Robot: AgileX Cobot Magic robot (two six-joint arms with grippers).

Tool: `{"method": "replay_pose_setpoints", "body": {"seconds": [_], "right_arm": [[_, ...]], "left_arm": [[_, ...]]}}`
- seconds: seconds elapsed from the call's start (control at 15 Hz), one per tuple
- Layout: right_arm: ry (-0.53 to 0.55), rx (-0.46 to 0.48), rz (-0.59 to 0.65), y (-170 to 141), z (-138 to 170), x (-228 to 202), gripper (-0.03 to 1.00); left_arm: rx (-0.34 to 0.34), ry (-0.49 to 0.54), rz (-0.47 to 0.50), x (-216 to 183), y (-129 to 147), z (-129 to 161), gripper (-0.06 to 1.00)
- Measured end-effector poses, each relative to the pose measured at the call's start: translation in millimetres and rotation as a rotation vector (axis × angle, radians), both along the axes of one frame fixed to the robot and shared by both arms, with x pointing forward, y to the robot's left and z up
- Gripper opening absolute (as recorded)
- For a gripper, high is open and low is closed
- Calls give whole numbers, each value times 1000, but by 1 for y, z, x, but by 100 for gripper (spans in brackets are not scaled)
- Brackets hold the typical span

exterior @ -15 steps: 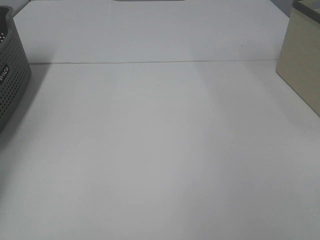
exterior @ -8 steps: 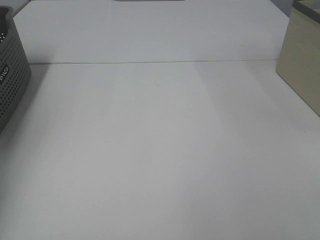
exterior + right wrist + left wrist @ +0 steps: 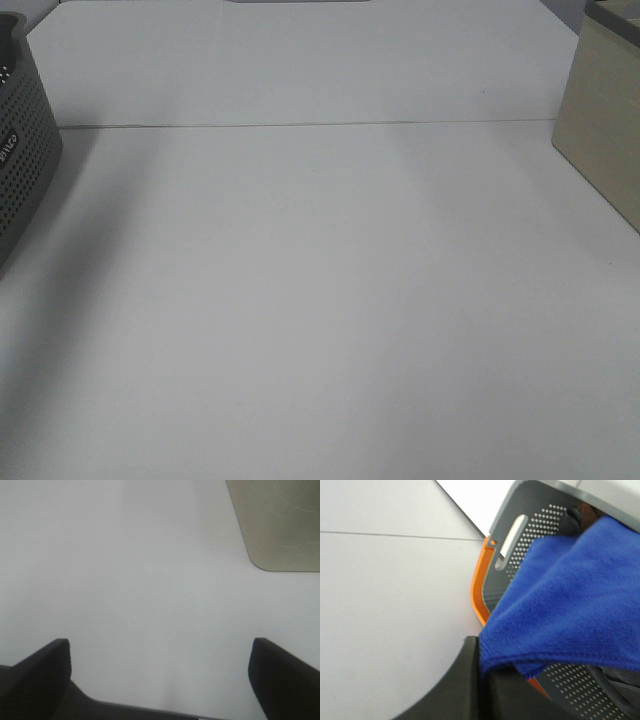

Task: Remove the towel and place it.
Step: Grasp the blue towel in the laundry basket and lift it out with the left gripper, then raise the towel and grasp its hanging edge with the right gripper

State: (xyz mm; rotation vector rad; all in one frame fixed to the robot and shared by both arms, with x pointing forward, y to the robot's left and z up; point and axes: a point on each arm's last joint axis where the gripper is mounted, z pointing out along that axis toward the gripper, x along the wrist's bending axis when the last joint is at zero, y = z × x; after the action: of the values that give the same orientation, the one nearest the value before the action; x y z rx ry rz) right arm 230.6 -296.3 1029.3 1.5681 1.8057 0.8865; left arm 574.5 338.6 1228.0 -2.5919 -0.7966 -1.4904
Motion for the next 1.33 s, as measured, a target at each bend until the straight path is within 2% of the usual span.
{"method": "replay_pose_setpoints", "body": {"seconds": [0.07, 0.33, 0.6, 0.73, 0.8, 1.07, 1.33], "right_arm": [[0, 0, 0, 0, 0, 0, 93], [0, 0, 0, 0, 0, 0, 93], [-10, 22, 30, 4, 5, 2, 93], [-44, 56, 116, 12, 13, 12, 93], [-107, 105, 294, 29, 26, 29, 93], [-138, 165, 648, 59, 36, 80, 93], [-157, 278, 806, 77, 28, 132, 93]], "left_arm": [[23, -104, -53, -25, -18, 28, 0], [20, -251, -171, -59, -51, 61, 0], [-37, -301, -280, -73, -84, 70, 0], [-48, -297, -333, -75, -98, 69, 0], [-58, -286, -411, -77, -120, 66, 0], [-68, -246, -547, -78, -162, 56, 0], [-70, -219, -627, -80, -188, 48, 0]]}}
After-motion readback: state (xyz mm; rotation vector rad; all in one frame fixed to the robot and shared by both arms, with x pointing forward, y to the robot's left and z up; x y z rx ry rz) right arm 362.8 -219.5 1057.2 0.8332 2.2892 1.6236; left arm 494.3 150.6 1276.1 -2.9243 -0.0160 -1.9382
